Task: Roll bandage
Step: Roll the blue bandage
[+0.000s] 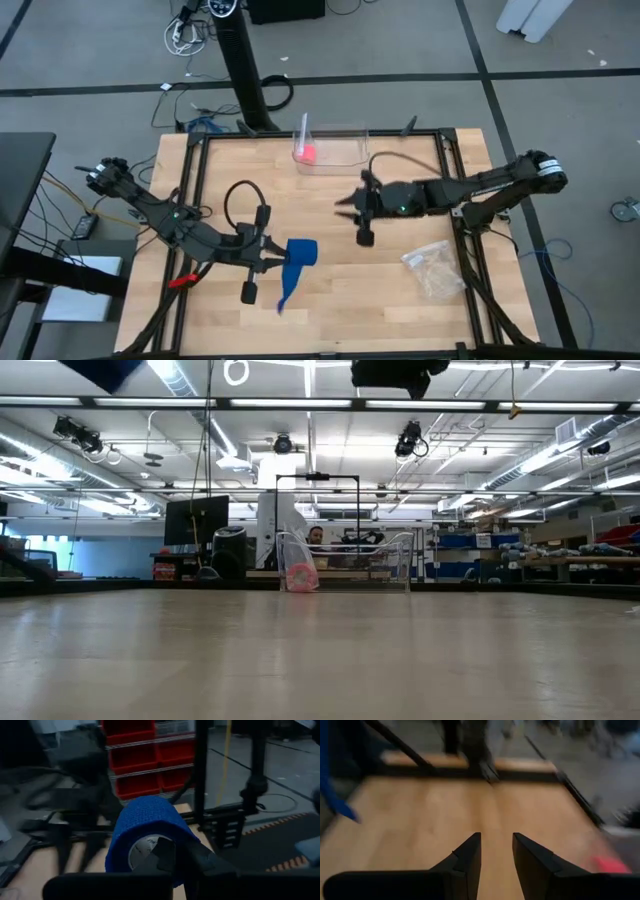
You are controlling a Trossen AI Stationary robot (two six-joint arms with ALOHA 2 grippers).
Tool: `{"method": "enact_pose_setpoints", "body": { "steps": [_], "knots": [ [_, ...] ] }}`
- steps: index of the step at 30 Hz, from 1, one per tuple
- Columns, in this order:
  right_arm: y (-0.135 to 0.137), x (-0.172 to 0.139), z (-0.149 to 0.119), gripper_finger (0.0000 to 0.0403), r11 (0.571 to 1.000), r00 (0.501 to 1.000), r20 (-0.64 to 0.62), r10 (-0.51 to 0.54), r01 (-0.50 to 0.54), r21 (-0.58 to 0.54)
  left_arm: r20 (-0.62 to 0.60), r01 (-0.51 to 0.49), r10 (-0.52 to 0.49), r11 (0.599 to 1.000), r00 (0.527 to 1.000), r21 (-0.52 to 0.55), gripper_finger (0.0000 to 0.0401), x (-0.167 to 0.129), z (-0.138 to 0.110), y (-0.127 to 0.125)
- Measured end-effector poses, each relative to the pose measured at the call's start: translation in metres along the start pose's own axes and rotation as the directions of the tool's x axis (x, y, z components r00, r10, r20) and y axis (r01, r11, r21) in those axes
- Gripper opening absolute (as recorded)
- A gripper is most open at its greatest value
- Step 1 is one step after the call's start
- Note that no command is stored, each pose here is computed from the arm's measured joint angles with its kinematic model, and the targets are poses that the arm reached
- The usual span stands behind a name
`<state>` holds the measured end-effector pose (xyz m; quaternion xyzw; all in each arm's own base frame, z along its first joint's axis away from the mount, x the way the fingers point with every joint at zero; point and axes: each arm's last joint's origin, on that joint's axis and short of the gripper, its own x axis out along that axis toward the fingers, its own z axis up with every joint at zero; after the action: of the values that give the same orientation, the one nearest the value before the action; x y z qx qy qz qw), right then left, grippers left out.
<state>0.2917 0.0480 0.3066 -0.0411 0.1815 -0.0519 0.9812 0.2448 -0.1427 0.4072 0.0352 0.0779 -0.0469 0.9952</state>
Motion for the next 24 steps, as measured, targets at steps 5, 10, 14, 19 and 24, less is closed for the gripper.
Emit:
{"method": "enact_pose_setpoints", "body": {
  "steps": [5, 10, 14, 19, 24],
  "knots": [
    [0.027, 0.001, -0.027, 0.0117, 0.994, 0.954, 0.287, 0.086, -0.104, 0.045, 0.023, -0.036, 0.037, 0.999, 0.999, -0.031, 0.0017, 0.003, 0.003, 0.007],
    [0.045, 0.005, -0.039, 0.0119, 0.982, 0.885, 0.450, 0.123, -0.175, 0.076, 0.065, -0.043, 0.046, 0.998, 0.997, -0.046, 0.0017, 0.007, 0.008, 0.016],
    [0.055, 0.020, -0.043, 0.0130, 0.982, 0.895, 0.425, 0.132, -0.176, 0.067, 0.097, -0.054, 0.059, 0.997, 0.994, -0.050, 0.0017, 0.009, 0.011, 0.023],
    [0.061, 0.036, -0.039, 0.0167, 0.988, 0.904, 0.415, 0.102, -0.142, 0.067, 0.094, -0.041, 0.045, 0.998, 0.995, -0.048, 0.0017, 0.011, 0.011, 0.028],
    [0.058, 0.041, -0.038, 0.0209, 0.995, 0.913, 0.407, 0.013, -0.054, 0.087, 0.096, -0.029, 0.033, 0.998, 0.995, -0.047, 0.0017, 0.011, 0.011, 0.028]
  ]
}}
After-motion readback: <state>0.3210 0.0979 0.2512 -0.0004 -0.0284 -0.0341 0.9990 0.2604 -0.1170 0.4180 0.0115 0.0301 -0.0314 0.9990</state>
